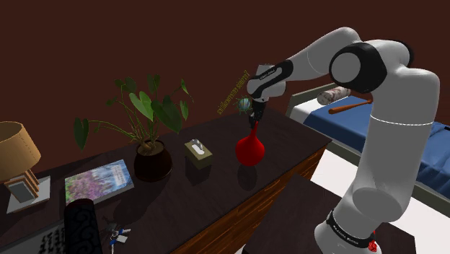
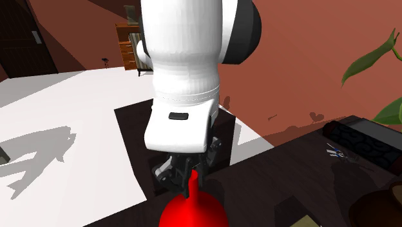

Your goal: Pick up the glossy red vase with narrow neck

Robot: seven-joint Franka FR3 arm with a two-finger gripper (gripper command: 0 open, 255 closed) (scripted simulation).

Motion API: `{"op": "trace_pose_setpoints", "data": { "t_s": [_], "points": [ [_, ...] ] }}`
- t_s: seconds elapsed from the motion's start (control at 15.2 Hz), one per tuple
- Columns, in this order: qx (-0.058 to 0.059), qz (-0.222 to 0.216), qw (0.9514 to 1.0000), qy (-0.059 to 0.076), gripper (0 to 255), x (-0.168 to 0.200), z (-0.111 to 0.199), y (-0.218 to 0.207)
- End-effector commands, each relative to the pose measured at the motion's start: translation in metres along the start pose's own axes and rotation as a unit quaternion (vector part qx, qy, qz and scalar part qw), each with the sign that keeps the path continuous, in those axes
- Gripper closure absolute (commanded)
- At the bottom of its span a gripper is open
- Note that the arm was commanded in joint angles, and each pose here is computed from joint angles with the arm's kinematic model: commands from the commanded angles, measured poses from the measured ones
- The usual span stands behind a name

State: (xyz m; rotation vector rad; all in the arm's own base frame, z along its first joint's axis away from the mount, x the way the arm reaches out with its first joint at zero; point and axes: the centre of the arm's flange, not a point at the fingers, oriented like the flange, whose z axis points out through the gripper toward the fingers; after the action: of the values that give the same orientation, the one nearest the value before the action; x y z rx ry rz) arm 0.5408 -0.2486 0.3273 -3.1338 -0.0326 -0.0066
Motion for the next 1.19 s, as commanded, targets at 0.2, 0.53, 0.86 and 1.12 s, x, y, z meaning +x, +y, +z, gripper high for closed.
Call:
{"op": "trace_pose_setpoints", "data": {
  "t_s": [0.2, 0.53, 0.86, 1.12],
  "points": [
    [0.000, 0.000, 1.0000, -0.001, 255, 0.000, 0.001, 0.000],
    [0.000, 0.000, 1.0000, -0.001, 255, -0.001, -0.021, 0.000],
    [0.000, 0.000, 1.0000, -0.001, 255, 0.000, -0.047, 0.000],
    [0.000, 0.000, 1.0000, -0.001, 255, 0.000, -0.068, 0.000]
  ]
}}
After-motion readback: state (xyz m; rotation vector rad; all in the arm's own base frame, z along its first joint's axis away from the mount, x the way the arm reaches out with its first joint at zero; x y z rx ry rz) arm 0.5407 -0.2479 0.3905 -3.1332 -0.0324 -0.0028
